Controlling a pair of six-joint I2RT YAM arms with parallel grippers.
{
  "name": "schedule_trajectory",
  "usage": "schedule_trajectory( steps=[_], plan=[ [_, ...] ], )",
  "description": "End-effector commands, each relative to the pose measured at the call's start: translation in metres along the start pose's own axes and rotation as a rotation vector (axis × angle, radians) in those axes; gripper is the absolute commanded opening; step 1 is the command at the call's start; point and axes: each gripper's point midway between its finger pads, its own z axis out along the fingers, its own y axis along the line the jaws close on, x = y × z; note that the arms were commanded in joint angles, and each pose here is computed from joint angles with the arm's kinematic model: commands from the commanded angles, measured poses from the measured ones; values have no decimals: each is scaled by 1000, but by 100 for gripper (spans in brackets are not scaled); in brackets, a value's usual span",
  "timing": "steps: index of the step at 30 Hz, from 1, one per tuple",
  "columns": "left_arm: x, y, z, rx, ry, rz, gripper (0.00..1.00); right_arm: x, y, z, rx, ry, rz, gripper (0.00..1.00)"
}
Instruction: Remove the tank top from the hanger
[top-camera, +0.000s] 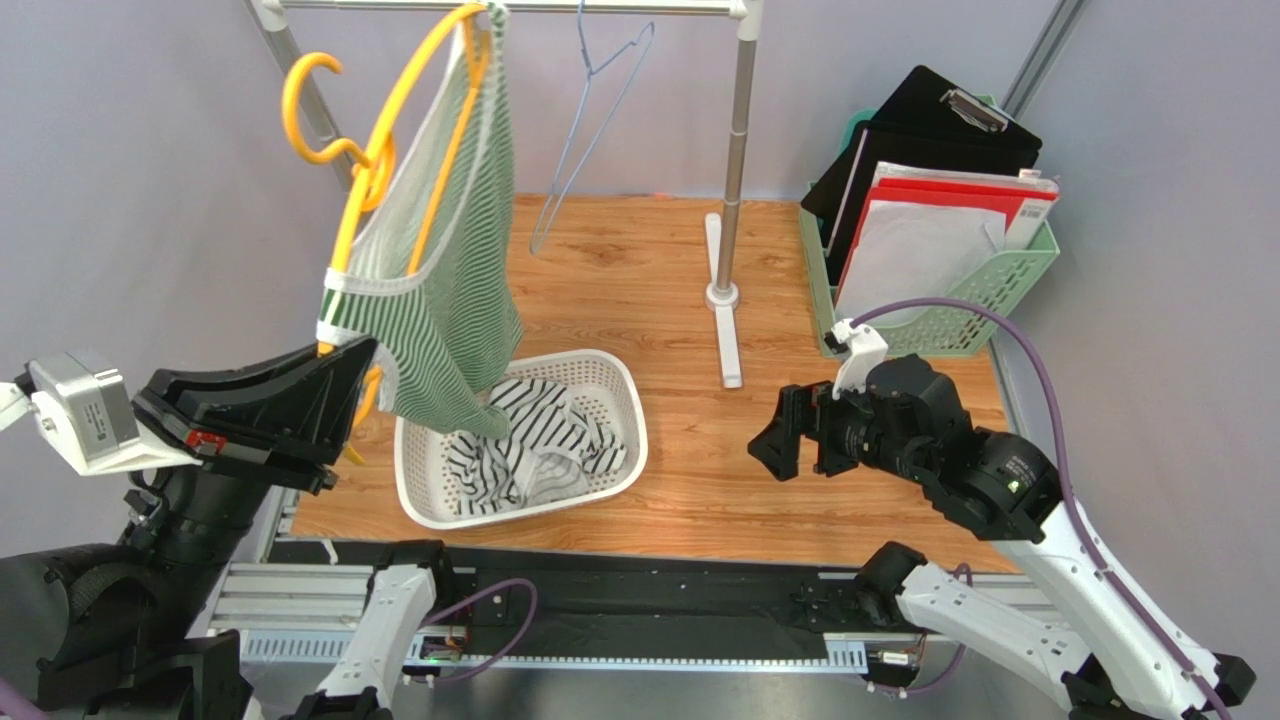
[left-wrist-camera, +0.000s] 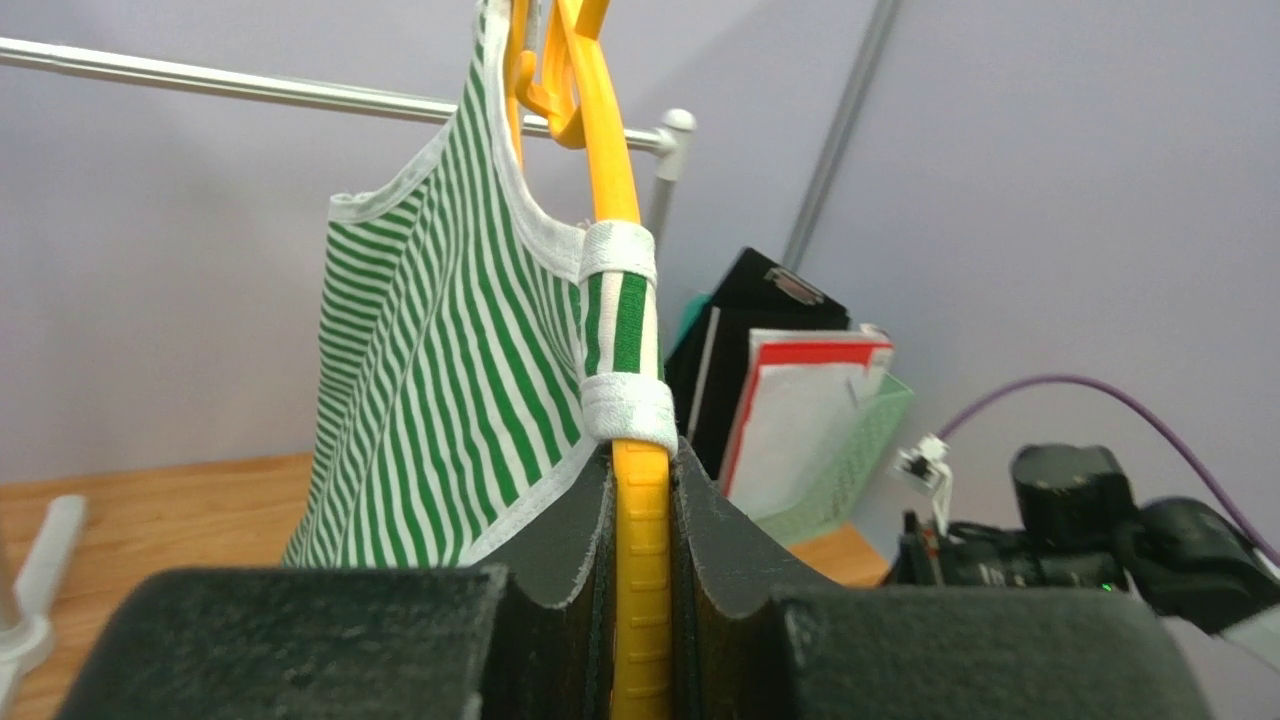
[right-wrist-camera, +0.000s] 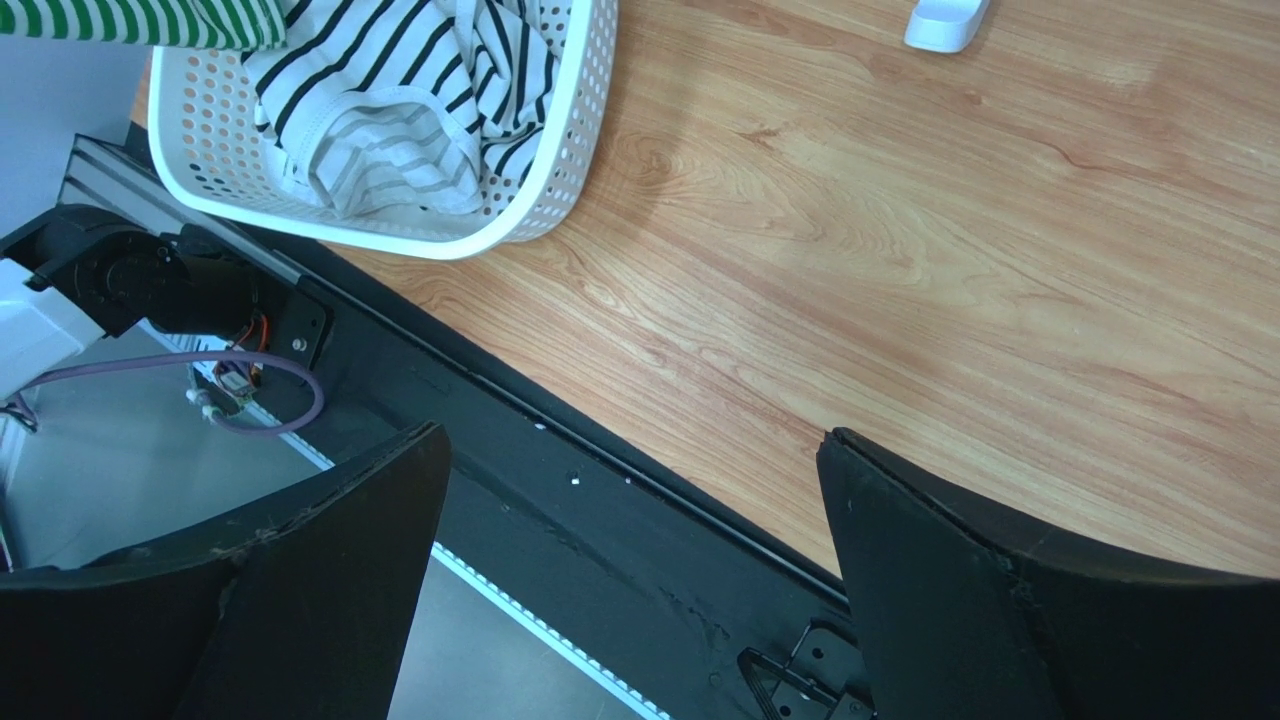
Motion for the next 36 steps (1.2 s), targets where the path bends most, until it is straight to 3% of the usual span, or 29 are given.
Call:
schedule_trajectory(
  steps=[1, 12, 17, 29, 36],
  plan=[
    [-18, -54, -10, 261, -42, 23, 0, -11, 13, -2, -61, -36, -13, 100],
    [-47, -133, -64, 593, -131, 153, 0, -15, 11, -14, -52, -61, -26, 100],
    [-48, -142, -67, 665, -104, 108, 0, -18, 11, -20, -54, -81, -23, 100],
    [-15, -92, 17, 707, 91, -152, 0, -47, 24, -89, -166, -339, -98, 100],
    [5, -63, 51, 715, 91, -239, 0, -52, 15, -107, -135, -417, -91, 100]
  ],
)
